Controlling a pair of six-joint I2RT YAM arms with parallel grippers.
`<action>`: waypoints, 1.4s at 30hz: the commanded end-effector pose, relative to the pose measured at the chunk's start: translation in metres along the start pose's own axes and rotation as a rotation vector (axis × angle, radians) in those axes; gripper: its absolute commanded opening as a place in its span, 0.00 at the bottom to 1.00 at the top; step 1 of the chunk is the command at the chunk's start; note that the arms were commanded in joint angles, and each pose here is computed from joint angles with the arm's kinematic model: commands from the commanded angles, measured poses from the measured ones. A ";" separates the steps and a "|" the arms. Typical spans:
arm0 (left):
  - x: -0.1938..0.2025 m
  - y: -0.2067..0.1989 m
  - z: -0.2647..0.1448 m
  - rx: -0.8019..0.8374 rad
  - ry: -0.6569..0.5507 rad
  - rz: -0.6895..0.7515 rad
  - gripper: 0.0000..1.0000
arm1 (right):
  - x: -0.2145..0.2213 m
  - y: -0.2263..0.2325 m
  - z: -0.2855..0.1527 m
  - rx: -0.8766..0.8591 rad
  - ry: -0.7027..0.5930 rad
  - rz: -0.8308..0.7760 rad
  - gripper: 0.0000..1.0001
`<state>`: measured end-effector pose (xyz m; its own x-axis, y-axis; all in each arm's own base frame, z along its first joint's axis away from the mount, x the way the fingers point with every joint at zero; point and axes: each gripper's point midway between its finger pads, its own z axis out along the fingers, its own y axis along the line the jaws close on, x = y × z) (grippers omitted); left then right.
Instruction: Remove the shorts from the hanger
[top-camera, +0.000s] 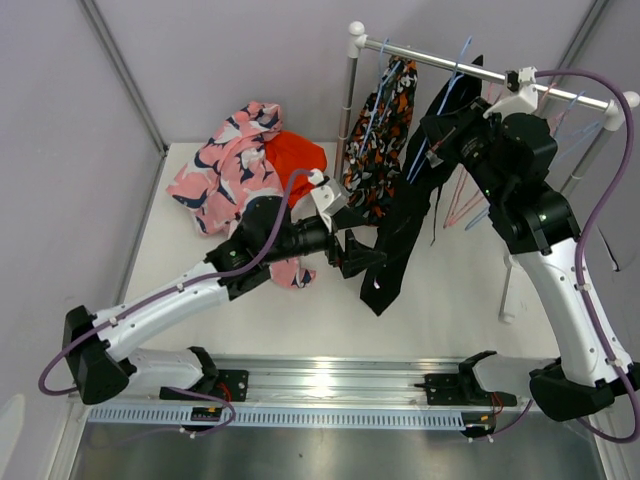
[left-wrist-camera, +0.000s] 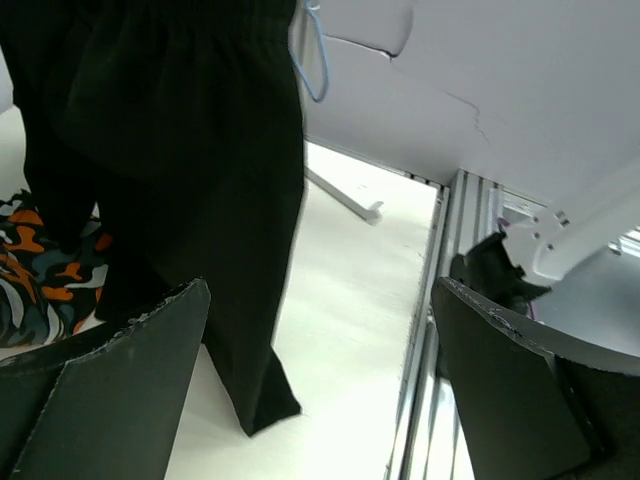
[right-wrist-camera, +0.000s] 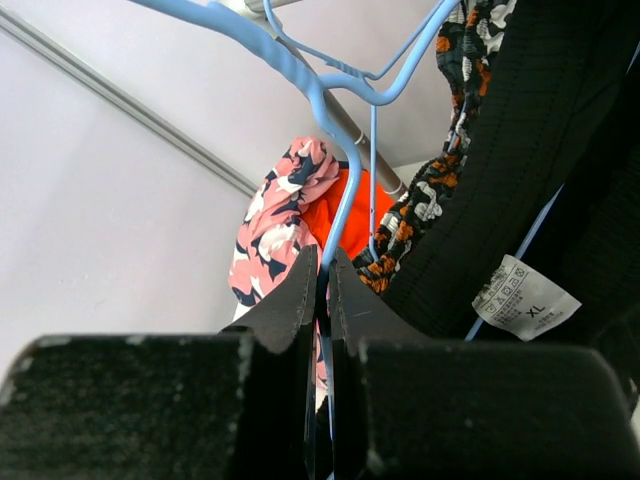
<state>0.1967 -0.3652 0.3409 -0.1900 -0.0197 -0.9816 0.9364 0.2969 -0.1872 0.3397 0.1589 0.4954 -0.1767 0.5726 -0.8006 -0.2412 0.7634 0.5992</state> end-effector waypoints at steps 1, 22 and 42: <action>-0.033 -0.005 0.012 0.008 -0.128 0.069 0.99 | -0.038 0.028 -0.025 -0.098 -0.120 0.029 0.00; 0.001 0.010 0.061 -0.047 -0.111 0.010 0.00 | -0.052 0.018 -0.052 -0.053 -0.166 0.013 0.00; 0.060 -0.031 0.027 -0.315 -0.034 -0.018 0.00 | -0.061 -0.009 -0.060 -0.004 -0.122 0.051 0.00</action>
<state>0.1277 -0.3828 0.2100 -0.2542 0.0801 -0.9638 0.8590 0.4765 -0.1870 0.3193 0.1005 0.4925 -0.1537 0.6057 -0.7807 -0.1347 0.7699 0.6238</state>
